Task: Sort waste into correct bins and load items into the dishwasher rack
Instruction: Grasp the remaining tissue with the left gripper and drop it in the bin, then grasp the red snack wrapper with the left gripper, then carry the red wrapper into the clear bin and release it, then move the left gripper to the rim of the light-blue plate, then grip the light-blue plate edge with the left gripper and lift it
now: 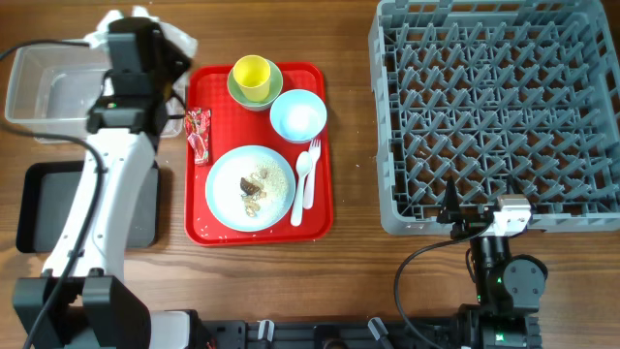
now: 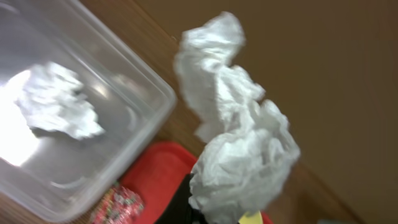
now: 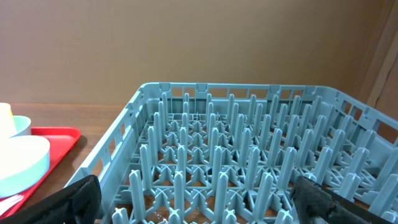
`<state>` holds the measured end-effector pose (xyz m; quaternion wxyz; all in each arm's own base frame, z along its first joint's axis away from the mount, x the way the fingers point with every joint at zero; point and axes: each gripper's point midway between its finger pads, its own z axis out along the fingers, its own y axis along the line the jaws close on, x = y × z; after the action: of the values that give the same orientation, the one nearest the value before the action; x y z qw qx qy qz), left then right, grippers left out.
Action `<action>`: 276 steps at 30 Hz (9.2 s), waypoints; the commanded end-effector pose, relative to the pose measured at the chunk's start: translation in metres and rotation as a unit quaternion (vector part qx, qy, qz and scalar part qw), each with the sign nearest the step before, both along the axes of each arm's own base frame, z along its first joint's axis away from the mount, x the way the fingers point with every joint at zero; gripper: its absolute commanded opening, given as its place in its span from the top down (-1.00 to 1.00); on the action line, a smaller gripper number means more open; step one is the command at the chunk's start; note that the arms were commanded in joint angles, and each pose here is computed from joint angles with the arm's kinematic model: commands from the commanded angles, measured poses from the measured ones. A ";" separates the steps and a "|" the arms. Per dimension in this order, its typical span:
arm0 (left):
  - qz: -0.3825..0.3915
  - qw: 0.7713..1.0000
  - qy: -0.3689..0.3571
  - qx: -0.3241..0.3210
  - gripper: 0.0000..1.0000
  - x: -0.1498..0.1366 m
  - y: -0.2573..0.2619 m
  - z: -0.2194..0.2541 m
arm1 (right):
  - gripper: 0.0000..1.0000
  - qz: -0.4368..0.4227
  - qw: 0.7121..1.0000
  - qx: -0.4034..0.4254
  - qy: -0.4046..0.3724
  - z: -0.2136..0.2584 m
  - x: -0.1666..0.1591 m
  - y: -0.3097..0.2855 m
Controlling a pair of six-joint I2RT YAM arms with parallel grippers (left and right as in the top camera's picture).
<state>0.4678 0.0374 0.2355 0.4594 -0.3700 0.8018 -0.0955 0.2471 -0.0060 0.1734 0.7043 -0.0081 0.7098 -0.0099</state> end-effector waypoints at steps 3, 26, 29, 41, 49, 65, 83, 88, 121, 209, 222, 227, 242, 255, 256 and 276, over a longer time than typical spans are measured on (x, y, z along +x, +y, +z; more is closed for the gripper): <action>0.172 0.985 -0.023 -0.014 0.92 -0.012 0.099 0.000 | -1.00 -0.006 1.000 0.001 -0.003 0.001 0.000 -0.002; 0.146 0.987 -0.059 -0.036 -0.78 0.015 0.103 -0.005 | -0.99 -0.006 1.000 0.001 -0.003 0.001 0.000 -0.002; 0.182 0.981 -0.056 -0.028 -0.84 0.013 0.134 -0.015 | -0.99 -0.006 1.000 0.001 -0.003 0.001 0.000 -0.002; 0.027 0.989 -0.070 -0.131 -0.67 0.010 0.094 0.007 | -1.00 -0.006 1.000 0.001 -0.003 0.001 0.000 -0.002; -0.211 0.970 -0.009 -0.119 -0.65 -0.055 -0.010 0.036 | -0.99 -0.006 1.000 0.001 -0.003 0.001 0.000 -0.002; -0.152 0.919 0.350 0.098 -0.33 -0.071 -0.044 -0.165 | -1.00 -0.006 1.000 0.001 -0.003 0.001 0.000 -0.002; -0.239 0.869 0.409 0.147 -0.12 -0.068 -0.051 -0.233 | -1.00 -0.006 1.000 0.001 -0.003 0.001 0.000 -0.002; -0.253 0.864 0.405 0.162 -0.09 -0.065 -0.057 -0.235 | -0.99 -0.006 1.000 0.001 -0.003 0.001 0.000 -0.002; -0.014 0.999 0.013 0.044 0.92 0.025 0.007 -0.016 | -1.00 -0.006 1.000 0.001 -0.003 0.001 0.000 -0.002; -0.273 0.875 0.372 0.147 0.32 -0.200 -0.231 -0.219 | -1.00 -0.006 1.000 0.001 -0.003 0.001 0.000 -0.002; -0.264 0.870 0.382 0.166 0.42 -0.199 -0.224 -0.228 | -0.99 -0.006 1.000 0.001 -0.003 0.001 0.000 -0.002; -0.265 0.871 0.380 0.164 0.49 -0.198 -0.225 -0.226 | -0.99 -0.006 1.000 0.001 -0.003 0.001 0.000 -0.002; -0.237 0.893 0.352 0.151 0.38 -0.179 -0.211 -0.210 | -0.99 -0.006 1.000 0.001 -0.003 0.001 0.000 -0.002; -0.238 0.906 0.328 0.125 0.37 -0.157 -0.212 -0.211 | -1.00 -0.006 1.000 0.001 -0.003 0.001 0.000 -0.002; -0.237 0.905 0.330 0.126 0.37 -0.157 -0.210 -0.213 | -1.00 -0.006 1.000 0.001 -0.003 0.001 0.000 -0.002; -0.224 0.897 0.350 0.148 0.54 -0.159 -0.202 -0.231 | -1.00 -0.006 1.000 0.001 -0.003 0.001 0.000 -0.002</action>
<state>0.3103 -0.1729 0.0137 0.1691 -0.1196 0.9775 0.0389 0.2471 -0.0060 0.1733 0.7041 -0.0081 0.7099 -0.0099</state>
